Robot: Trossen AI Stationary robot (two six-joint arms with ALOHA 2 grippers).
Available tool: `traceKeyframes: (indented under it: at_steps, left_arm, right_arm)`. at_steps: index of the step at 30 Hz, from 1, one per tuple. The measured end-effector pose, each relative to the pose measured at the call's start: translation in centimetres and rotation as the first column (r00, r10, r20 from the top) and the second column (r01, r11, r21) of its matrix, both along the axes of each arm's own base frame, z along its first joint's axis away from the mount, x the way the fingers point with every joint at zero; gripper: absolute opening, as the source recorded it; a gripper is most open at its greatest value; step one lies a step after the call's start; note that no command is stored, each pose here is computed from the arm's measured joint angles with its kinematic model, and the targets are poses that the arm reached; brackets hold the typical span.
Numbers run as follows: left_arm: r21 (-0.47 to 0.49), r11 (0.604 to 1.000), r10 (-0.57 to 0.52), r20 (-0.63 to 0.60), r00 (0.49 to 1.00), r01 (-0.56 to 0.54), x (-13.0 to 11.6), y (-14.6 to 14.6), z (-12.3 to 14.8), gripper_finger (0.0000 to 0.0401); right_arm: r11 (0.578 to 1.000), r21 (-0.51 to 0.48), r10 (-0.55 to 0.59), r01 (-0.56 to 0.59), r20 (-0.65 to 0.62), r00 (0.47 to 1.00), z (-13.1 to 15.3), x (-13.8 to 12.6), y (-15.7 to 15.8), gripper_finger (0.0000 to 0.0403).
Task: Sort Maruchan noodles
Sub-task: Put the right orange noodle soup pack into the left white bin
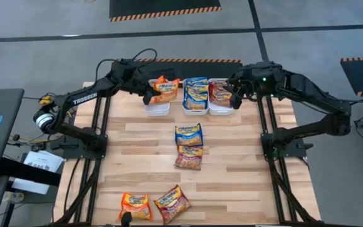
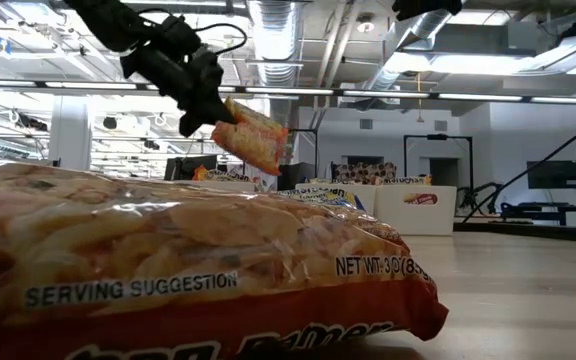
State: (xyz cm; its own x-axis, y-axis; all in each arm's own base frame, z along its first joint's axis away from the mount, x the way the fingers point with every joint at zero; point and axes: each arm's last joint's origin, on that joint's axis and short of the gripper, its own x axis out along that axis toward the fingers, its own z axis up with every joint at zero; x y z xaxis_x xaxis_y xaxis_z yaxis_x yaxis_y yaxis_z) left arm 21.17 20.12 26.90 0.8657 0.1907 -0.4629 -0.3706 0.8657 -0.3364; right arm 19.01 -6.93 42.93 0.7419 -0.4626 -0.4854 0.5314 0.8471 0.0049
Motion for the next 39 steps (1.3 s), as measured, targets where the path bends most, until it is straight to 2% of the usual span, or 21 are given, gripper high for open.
traceKeyframes:
  at_steps: [4,14,20,27,34,39]
  left_arm:
    - [0.019,0.999,0.037,-0.012,0.999,-0.037,-1.2,1.0,-0.6,0.0013]
    - [-0.083,0.996,0.024,0.042,0.999,-0.021,-5.0,3.0,-2.0,0.0013]
    - [-0.091,0.996,0.017,-0.027,0.999,-0.020,-6.2,3.1,-2.7,0.0013]
    - [-0.065,0.997,0.037,-0.070,0.997,-0.042,-6.3,3.4,-3.2,0.0013]
    - [-0.142,0.990,0.003,-0.060,0.998,-0.012,-5.4,4.5,-5.4,0.0013]
    - [-0.154,0.988,-0.001,-0.033,0.999,-0.004,-4.8,5.2,-6.2,0.0013]
  right_arm:
    - [1.000,0.011,-0.012,0.012,-0.017,1.000,-0.4,0.4,-0.3,0.0152]
    - [0.999,0.030,-0.031,0.032,-0.020,0.999,-0.8,1.4,-0.9,0.0152]
    - [0.995,0.064,-0.070,0.070,-0.006,0.998,-1.2,2.3,-1.6,0.0152]
    - [0.993,0.071,-0.099,0.097,0.025,0.995,-1.3,3.1,-2.4,0.0152]
    - [0.993,0.064,-0.099,0.096,0.055,0.994,-1.1,3.3,-2.5,0.0152]
    - [0.994,0.057,-0.099,0.095,0.077,0.992,-1.0,3.4,-2.6,0.0152]
